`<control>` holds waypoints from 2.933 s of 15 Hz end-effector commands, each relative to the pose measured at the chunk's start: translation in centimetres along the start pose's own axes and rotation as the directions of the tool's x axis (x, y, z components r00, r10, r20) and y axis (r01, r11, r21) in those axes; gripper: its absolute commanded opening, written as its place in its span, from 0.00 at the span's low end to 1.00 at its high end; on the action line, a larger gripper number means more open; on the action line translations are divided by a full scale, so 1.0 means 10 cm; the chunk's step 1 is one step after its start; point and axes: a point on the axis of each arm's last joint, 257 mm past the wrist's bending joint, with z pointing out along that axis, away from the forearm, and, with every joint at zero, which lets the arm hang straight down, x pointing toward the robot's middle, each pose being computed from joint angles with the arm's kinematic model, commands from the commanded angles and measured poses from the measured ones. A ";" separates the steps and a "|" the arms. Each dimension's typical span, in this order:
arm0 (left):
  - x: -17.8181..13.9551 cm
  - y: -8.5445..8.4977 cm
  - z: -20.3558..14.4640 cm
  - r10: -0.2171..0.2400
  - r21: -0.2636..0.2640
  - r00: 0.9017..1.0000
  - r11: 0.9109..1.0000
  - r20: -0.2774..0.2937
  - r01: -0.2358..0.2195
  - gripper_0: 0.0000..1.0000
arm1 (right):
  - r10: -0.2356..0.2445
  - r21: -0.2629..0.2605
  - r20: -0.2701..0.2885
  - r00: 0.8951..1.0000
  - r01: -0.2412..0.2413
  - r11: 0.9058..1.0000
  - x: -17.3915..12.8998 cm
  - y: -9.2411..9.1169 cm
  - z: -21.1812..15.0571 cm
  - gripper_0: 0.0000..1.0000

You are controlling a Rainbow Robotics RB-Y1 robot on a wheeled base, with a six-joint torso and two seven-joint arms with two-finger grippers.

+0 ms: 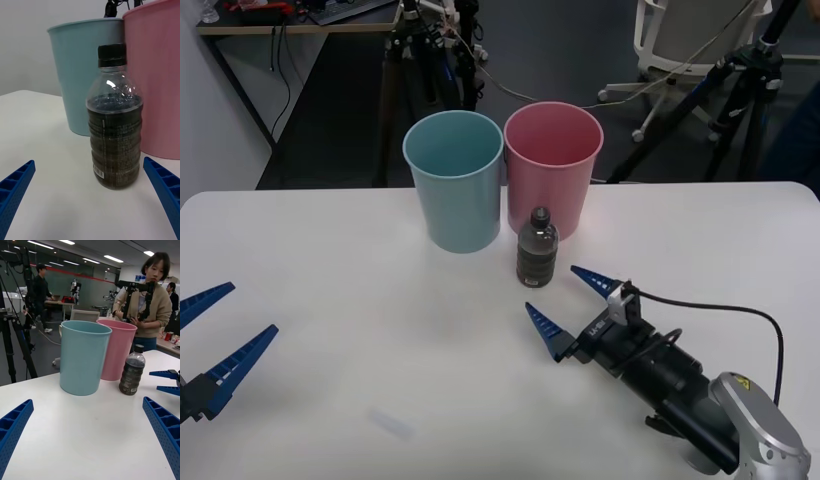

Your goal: Grasp the object on the table and drop it into the matching bin: aluminum can to the light blue bin, PET bottle to the pink bin.

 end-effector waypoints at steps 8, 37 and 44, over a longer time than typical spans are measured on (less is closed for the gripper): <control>0.00 0.00 0.00 0.000 0.000 1.000 1.000 0.000 0.000 1.00 | -0.025 0.010 -0.007 1.000 0.025 1.000 0.02 -0.15 0.22 1.00; 0.00 0.00 0.00 0.000 0.000 1.000 1.000 0.000 0.000 1.00 | -0.027 0.153 -0.049 0.998 0.034 0.988 -0.10 -0.35 0.92 1.00; 0.00 0.00 0.00 0.000 0.000 1.000 1.000 0.000 0.000 1.00 | -0.019 0.147 -0.042 0.999 0.025 0.989 -0.11 -0.30 0.95 0.00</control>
